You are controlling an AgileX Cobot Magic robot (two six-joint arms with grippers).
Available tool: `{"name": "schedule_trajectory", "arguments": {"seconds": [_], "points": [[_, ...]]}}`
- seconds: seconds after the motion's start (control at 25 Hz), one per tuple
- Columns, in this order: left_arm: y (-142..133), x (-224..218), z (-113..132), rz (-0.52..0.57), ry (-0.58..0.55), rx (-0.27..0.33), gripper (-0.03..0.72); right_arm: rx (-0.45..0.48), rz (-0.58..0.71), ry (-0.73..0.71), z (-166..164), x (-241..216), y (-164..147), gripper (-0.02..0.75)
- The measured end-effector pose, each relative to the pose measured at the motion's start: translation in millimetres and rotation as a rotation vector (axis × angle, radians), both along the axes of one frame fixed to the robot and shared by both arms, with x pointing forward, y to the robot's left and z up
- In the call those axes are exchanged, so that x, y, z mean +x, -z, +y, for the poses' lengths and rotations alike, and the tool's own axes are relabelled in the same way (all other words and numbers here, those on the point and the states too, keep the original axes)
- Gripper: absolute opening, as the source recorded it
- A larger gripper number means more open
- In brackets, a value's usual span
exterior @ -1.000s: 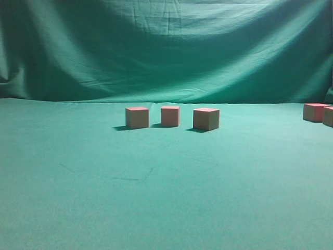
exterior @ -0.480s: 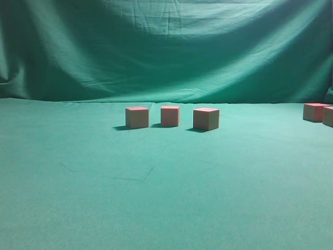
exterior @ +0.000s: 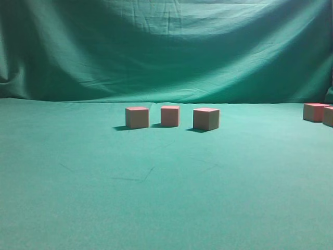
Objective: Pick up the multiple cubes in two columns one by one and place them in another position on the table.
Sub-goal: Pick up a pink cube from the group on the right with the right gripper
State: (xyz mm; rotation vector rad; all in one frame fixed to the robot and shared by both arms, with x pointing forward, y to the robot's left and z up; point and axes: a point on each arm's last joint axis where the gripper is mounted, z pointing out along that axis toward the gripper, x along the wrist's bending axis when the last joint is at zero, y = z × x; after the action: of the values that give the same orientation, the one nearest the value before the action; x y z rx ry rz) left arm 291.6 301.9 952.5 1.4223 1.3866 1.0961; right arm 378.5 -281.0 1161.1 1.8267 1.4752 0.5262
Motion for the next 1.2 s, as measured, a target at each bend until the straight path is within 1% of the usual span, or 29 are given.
{"name": "schedule_trajectory", "arguments": {"seconds": [0.08,0.16,0.28,0.36,0.52,0.64,0.72,0.76,0.88,1.0,1.12,1.16,1.2], "points": [[0.0,0.0,0.0,0.0,0.0,0.0,0.0,-0.008,0.063,0.045,-4.1,9.7,7.4,0.309],[0.0,0.0,0.0,0.0,0.0,0.0,0.0,-0.011,0.154,0.069,-6.8,22.7,18.4,0.309],[0.0,0.0,0.0,0.0,0.0,0.0,0.0,0.027,0.294,0.104,-13.7,43.7,38.1,0.309],[0.0,0.0,0.0,0.0,0.0,0.0,0.0,0.067,0.357,0.125,-21.4,57.3,50.3,0.309],[0.0,0.0,0.0,0.0,0.0,0.0,0.0,0.149,0.432,0.155,-41.0,82.4,73.3,0.309],[0.0,0.0,0.0,0.0,0.0,0.0,0.0,0.221,0.49,0.138,-52.9,99.1,92.8,0.309],[0.0,0.0,0.0,0.0,0.0,0.0,0.0,0.251,0.53,0.103,-58.5,109.5,106.4,0.309],[0.0,0.0,0.0,0.0,0.0,0.0,0.0,0.257,0.547,0.09,-61.4,115.5,114.2,0.309],[0.0,0.0,0.0,0.0,0.0,0.0,0.0,0.234,0.601,0.047,-66.4,130.0,135.6,0.309],[0.0,0.0,0.0,0.0,0.0,0.0,0.0,0.228,0.637,0.032,-68.3,140.4,153.1,0.417],[0.0,0.0,0.0,0.0,0.0,0.0,0.0,0.226,0.624,0.026,-69.6,150.4,165.4,0.54],[0.0,0.0,0.0,0.0,0.0,0.0,0.0,0.226,0.617,0.024,-69.9,152.9,168.2,0.556],[0.0,0.0,0.0,0.0,0.0,0.0,0.0,0.221,0.607,0.021,-70.4,155.6,170.6,0.54]]}}
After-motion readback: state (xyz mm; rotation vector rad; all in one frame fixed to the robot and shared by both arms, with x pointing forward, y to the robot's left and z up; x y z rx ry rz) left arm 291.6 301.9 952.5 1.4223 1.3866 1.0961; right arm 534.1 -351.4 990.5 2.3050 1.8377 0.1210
